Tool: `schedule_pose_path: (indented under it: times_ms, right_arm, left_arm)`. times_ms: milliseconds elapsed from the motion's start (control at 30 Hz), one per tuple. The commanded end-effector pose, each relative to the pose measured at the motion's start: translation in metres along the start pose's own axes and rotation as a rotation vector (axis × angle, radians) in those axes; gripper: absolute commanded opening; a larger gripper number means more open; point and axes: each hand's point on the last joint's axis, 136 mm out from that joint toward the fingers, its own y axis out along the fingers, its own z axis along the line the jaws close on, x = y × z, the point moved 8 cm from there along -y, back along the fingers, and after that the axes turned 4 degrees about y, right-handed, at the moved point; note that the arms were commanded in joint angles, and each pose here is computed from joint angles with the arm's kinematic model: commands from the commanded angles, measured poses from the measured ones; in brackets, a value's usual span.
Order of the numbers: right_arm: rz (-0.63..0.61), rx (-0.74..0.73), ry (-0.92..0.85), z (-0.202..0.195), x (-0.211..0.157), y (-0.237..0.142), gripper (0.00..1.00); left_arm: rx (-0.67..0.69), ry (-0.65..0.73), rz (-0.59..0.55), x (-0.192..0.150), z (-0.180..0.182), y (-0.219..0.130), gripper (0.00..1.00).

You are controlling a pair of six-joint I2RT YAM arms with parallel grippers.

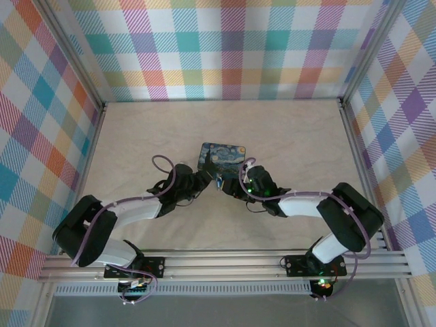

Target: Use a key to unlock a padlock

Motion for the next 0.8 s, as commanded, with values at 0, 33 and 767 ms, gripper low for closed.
schedule_pose_path:
  times_ms: [0,33,767]
  right_arm:
    - [-0.037,-0.006,-0.081,0.006,0.003,0.010,0.47]
    - [-0.040,-0.003,-0.090,0.007,0.003,0.013,0.47]
    - [-0.106,-0.021,-0.219,-0.005,-0.003,0.047,0.57]
  left_arm:
    - [0.021,0.028,-0.006,0.001,0.009,-0.008,0.45]
    - [0.023,0.029,-0.009,0.001,0.010,-0.010,0.45]
    - [0.031,0.048,-0.071,0.002,0.022,-0.052,0.46]
